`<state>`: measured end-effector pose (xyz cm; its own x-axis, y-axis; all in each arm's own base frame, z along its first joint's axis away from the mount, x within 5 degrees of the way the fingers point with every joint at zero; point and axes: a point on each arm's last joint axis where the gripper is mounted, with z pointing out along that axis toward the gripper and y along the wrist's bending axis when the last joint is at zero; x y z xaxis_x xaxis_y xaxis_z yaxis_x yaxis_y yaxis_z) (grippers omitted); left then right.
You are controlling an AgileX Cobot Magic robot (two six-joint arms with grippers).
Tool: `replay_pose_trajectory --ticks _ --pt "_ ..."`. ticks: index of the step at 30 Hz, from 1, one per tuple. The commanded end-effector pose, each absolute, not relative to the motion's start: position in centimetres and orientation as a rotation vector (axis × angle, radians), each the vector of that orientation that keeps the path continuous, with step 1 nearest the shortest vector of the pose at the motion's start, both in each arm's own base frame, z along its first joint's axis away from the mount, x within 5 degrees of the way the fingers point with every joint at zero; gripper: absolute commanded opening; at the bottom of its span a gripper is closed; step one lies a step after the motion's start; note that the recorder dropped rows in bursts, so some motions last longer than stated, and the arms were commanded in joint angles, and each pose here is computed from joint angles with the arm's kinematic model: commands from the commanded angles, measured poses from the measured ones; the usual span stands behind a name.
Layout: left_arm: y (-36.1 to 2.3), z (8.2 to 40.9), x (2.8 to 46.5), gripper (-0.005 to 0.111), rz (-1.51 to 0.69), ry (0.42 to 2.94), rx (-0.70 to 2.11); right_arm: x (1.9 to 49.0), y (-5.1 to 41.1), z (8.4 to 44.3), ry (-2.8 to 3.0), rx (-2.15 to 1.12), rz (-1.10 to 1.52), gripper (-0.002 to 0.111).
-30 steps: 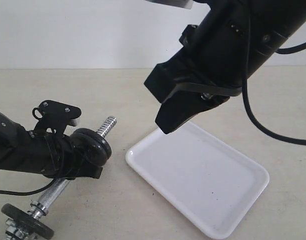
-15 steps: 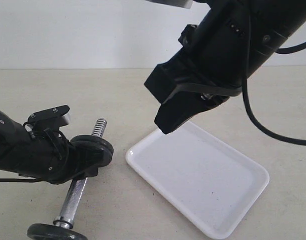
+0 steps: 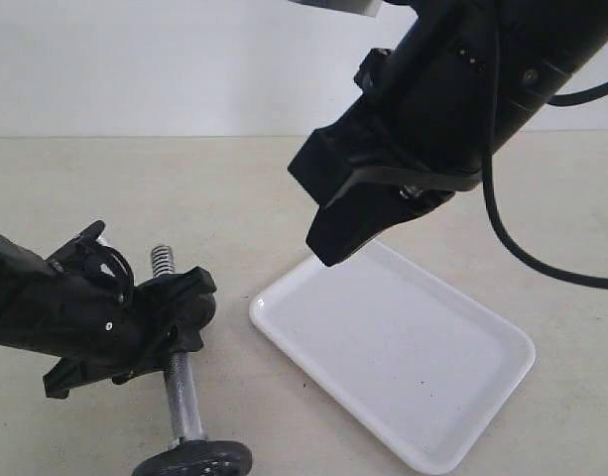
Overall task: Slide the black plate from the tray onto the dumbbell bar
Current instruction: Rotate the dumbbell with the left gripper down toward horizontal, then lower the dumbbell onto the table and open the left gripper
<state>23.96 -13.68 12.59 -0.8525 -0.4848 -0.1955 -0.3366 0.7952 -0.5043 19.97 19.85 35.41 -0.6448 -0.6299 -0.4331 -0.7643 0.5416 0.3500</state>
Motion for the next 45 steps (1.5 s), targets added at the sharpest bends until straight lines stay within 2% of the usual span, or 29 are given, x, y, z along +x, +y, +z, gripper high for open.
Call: replay_pose_trajectory --ticks 1,6,12,21,26,28,30,32,34,36,45 --pt "-13.0 12.1 22.6 0.004 -0.707 2.643 -0.902 19.9 19.8 35.7 2.508 -1.178 0.768 0.0" --pt "-12.3 11.1 21.3 0.004 -0.686 2.654 -1.039 19.9 19.8 35.7 2.506 -1.18 0.77 0.0" --pt "-12.5 10.8 20.5 0.004 -0.711 2.677 -1.078 19.8 19.9 35.8 2.504 -1.173 0.802 0.0" --pt "-13.0 10.8 20.2 0.004 -0.689 2.696 -1.006 19.6 20.1 35.9 2.486 -1.188 0.832 0.0" --pt "-13.5 10.9 19.9 0.004 -0.751 2.741 -0.951 19.6 20.1 35.9 2.486 -1.188 0.832 0.0" --pt "-13.6 10.9 19.8 0.009 -0.767 2.758 -0.904 19.6 20.1 35.9 2.486 -1.188 0.832 0.0" --pt "-13.6 10.9 19.8 0.024 -0.773 2.761 -0.903 19.6 20.1 35.9 2.486 -1.188 0.832 0.0" --pt "-13.6 10.9 19.8 0.047 -0.773 2.761 -0.903 19.6 20.1 35.9 2.486 -1.188 0.832 0.0" --pt "-13.7 10.9 19.8 0.06 -0.776 2.762 -0.903 19.6 20.1 35.9 2.486 -1.188 0.832 0.0" --pt "-13.7 10.9 19.8 0.064 -0.776 2.762 -0.903 19.6 20.1 35.9 2.486 -1.188 0.832 0.0" --pt "-13.8 11.0 19.7 0.064 -0.801 2.764 -0.92 19.6 20.1 35.9 2.486 -1.188 0.832 0.0"
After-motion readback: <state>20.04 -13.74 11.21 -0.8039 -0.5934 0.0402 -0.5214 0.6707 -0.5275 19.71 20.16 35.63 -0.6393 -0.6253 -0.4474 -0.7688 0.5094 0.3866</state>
